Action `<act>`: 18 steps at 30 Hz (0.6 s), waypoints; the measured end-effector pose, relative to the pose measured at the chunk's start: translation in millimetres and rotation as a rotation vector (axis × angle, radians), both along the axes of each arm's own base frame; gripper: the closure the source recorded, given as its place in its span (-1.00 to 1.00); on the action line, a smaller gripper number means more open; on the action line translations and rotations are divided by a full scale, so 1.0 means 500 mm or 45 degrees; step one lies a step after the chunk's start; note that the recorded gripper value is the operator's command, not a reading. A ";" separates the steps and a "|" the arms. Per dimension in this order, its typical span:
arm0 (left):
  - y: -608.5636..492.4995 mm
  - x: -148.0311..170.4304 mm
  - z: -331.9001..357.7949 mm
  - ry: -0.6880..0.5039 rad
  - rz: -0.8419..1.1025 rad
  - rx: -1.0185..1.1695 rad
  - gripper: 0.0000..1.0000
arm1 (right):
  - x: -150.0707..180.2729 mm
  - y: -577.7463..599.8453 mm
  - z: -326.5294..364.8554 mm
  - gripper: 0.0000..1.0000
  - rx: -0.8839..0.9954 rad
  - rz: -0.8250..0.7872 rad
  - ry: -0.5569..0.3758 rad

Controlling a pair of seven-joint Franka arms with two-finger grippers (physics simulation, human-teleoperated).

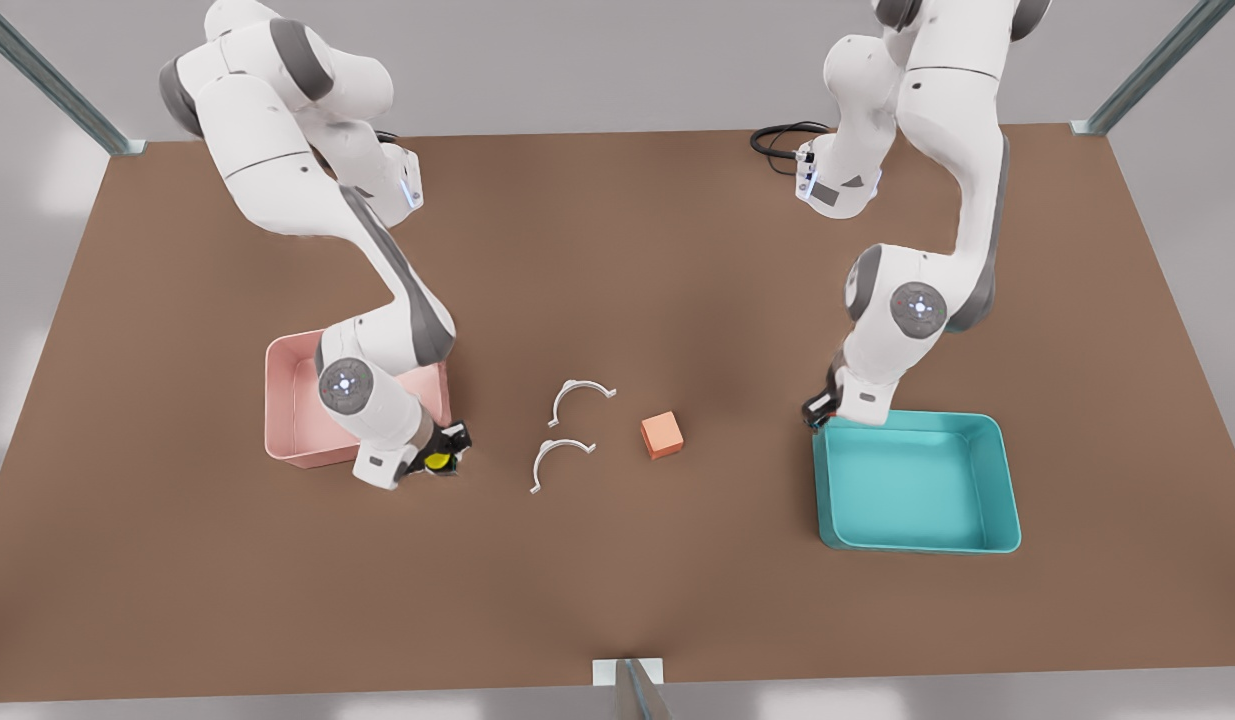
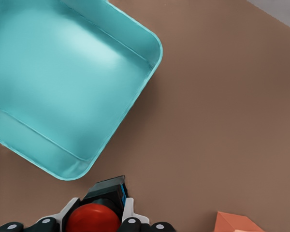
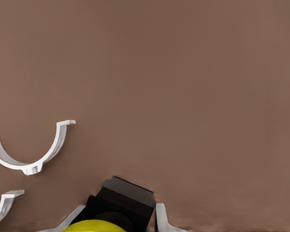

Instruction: Place the red button in the blue storage box with the left arm, and place the yellow button in the pink storage box with the right arm

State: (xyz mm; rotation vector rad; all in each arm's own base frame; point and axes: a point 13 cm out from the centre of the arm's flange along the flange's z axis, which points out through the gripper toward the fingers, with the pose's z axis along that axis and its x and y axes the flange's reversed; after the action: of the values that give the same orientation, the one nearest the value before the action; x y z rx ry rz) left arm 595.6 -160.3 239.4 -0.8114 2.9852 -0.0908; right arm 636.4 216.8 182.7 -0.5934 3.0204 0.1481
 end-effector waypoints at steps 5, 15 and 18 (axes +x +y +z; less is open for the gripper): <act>0.244 0.078 0.008 0.070 0.116 0.052 -0.02 | -0.132 -0.162 -0.008 -0.16 -0.043 -0.083 0.072; 0.251 0.199 -0.073 0.112 -0.052 0.033 -1.00 | -0.286 -0.246 -0.081 -1.00 -0.098 -0.075 0.141; 0.184 0.192 0.162 -0.036 -0.210 -0.001 -1.00 | -0.160 -0.228 0.013 -1.00 -0.057 -0.081 0.005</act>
State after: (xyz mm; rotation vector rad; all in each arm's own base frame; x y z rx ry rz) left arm 691.7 -68.2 320.5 -0.5575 3.0196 -0.1087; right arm 556.5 103.0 189.0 -0.5003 3.0492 0.0793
